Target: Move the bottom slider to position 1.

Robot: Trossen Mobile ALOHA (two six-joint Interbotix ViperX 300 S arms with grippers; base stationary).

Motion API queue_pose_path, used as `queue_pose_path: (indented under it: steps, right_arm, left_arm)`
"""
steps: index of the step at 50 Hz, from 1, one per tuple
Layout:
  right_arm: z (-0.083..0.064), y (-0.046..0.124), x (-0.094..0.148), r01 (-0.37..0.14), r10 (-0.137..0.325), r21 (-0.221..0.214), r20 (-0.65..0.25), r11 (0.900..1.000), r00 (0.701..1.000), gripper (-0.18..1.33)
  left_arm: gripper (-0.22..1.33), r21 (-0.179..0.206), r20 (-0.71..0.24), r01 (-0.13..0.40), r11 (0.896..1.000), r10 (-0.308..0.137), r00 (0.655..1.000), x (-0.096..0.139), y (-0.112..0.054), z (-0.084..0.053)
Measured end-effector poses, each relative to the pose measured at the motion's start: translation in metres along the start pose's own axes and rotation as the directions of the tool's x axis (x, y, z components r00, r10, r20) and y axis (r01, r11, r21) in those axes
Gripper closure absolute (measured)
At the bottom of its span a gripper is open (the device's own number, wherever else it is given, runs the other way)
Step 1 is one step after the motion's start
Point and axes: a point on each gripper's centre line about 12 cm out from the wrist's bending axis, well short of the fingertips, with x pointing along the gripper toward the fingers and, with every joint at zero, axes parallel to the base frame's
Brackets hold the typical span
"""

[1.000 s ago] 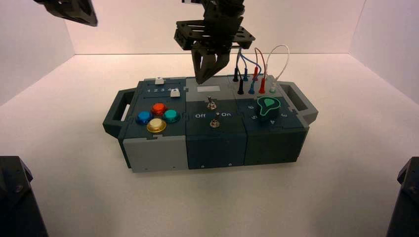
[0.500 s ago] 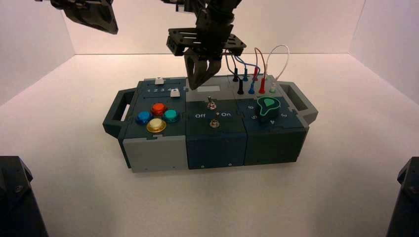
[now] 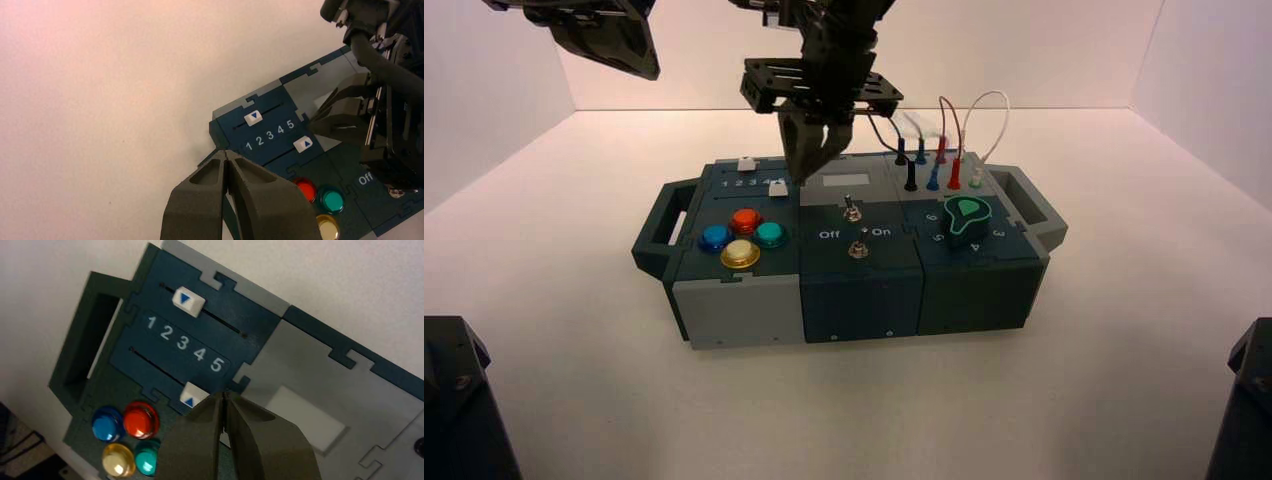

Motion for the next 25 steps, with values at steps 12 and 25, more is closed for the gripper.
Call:
queue_pose_path:
  steps: [12, 25]
  right_arm:
    - [0.000, 0.008, 0.004, -0.017, 0.017, 0.003, -0.011, 0.9999, 1.000, 1.29]
    - [-0.002, 0.013, 0.005, -0.029, 0.029, 0.009, -0.021, 0.9995, 0.999, 1.29]
  left_arm:
    - [1.27, 0.001, -0.018, 0.000, 1.000, 0.000, 1.000, 0.000, 0.000, -0.002]
    - [1.27, 0.006, -0.028, -0.002, 1.000, 0.002, 1.000, -0.001, 0.000, -0.001]
